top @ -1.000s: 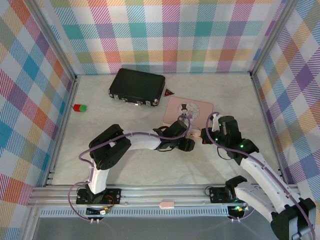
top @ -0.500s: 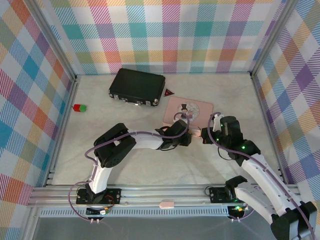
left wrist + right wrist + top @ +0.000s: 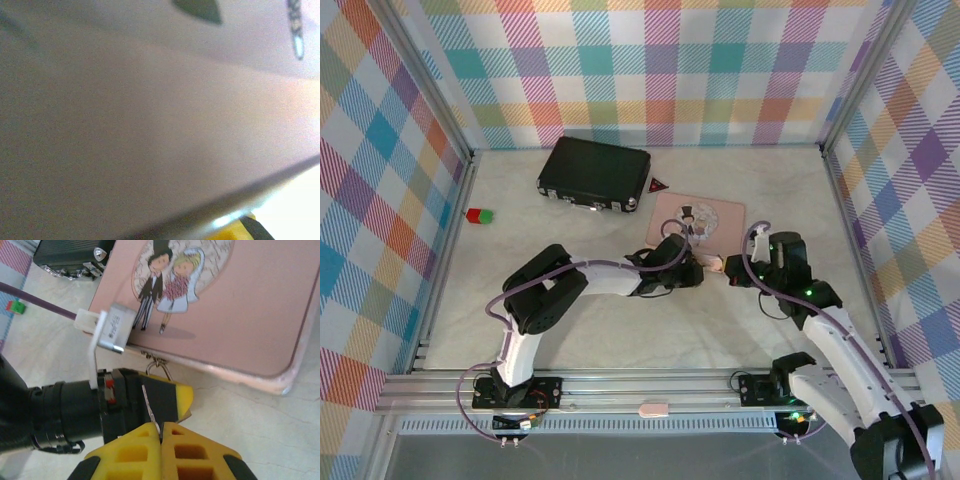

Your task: Unlock a padlock with a key

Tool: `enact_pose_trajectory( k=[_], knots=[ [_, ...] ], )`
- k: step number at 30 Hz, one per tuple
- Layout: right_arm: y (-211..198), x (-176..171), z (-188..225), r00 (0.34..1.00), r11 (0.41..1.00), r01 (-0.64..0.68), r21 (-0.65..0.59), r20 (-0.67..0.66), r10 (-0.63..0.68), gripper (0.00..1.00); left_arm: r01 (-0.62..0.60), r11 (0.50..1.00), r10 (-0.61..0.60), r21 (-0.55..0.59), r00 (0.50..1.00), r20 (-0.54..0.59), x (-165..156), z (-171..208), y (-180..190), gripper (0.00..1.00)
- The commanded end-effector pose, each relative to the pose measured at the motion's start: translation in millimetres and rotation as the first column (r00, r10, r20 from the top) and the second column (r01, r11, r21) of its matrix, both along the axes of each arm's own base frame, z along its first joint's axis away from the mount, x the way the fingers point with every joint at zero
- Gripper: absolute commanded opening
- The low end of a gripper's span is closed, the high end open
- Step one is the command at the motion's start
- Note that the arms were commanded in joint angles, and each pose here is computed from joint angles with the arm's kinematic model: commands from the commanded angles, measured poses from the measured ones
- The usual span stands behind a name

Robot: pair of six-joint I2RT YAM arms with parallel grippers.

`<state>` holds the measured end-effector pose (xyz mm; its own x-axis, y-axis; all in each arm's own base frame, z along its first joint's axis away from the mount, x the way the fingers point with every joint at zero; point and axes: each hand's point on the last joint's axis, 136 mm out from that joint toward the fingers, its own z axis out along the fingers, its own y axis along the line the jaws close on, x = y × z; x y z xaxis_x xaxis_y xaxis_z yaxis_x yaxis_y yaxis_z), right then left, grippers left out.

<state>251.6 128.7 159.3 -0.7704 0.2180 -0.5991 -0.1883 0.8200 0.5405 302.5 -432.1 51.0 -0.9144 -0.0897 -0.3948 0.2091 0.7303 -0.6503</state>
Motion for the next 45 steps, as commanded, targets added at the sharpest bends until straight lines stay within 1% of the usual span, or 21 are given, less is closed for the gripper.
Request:
enact_pose_trajectory(
  k=[1,3,6,14,18,25,45],
  knots=[
    [17,-4,5,0.996,0.976,-0.067,0.208,-0.04,0.077,0.0,-0.053,0.968,0.039,-0.246,0.997,-0.059,15,59,-10,0.0],
    [20,-5,3,0.993,0.955,-0.08,0.286,-0.059,0.101,0.0,-0.068,0.945,0.044,-0.32,0.996,-0.08,20,69,-14,0.0],
    [21,-6,-3,0.989,0.935,-0.079,0.345,-0.091,0.117,0.0,-0.092,0.905,0.049,-0.415,0.992,-0.114,26,80,-21,0.0],
    [19,-5,-24,0.982,0.897,-0.021,0.442,-0.158,0.101,0.0,-0.129,0.839,0.053,-0.528,0.986,-0.155,31,89,-30,0.0],
    [18,0,-33,0.982,0.891,0.008,0.455,-0.171,0.078,0.0,-0.127,0.835,0.056,-0.535,0.987,-0.147,32,94,-29,0.0],
    [7,10,-35,0.986,0.894,0.043,0.446,-0.162,0.033,0.0,-0.121,0.842,0.055,-0.525,0.988,-0.141,31,94,-28,0.0],
    [10,21,-34,0.985,0.866,0.026,0.5,-0.159,0.063,0.0,-0.121,0.835,0.054,-0.536,0.989,-0.139,31,98,-28,0.0]
  ],
)
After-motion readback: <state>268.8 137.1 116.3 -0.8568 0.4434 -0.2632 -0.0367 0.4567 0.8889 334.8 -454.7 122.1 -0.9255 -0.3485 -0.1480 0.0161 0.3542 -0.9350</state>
